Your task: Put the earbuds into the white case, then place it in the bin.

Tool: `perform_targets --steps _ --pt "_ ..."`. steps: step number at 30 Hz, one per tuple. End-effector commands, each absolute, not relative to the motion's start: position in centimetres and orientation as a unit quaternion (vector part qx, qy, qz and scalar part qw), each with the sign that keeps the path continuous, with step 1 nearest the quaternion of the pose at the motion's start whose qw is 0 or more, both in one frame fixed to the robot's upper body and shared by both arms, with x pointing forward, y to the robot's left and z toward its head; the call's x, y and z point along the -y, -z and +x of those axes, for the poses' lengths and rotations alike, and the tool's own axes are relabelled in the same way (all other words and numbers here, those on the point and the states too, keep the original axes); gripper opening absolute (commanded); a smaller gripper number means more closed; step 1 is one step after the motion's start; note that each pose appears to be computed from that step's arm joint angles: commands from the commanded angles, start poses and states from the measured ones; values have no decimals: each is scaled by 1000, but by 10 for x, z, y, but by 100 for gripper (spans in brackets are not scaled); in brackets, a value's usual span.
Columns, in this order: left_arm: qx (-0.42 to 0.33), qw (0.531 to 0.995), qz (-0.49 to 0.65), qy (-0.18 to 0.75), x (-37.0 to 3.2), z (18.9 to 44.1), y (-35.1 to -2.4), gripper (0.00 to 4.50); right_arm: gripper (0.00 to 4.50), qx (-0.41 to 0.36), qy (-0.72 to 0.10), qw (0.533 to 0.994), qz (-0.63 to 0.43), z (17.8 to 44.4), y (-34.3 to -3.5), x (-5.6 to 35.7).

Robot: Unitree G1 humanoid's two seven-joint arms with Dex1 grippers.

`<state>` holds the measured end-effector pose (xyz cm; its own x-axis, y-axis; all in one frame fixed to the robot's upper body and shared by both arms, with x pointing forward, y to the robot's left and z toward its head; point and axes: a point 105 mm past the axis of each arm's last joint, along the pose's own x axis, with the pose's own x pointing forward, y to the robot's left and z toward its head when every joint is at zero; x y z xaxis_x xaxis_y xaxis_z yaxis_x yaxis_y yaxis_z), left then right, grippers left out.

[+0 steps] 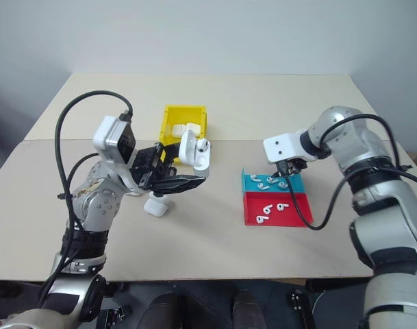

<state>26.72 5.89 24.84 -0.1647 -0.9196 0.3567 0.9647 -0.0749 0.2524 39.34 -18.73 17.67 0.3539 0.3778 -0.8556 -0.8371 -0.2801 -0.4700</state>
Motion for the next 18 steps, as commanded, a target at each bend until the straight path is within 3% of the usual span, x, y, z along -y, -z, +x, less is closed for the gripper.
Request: perform_targets --steps 1,18 --pt "243 646 -37 722 -64 260 -259 275 245 -198 -530 549 -615 398 -183 190" --pt "243 678 -25 693 -72 252 -259 275 245 -219 -511 539 -632 411 -157 182"
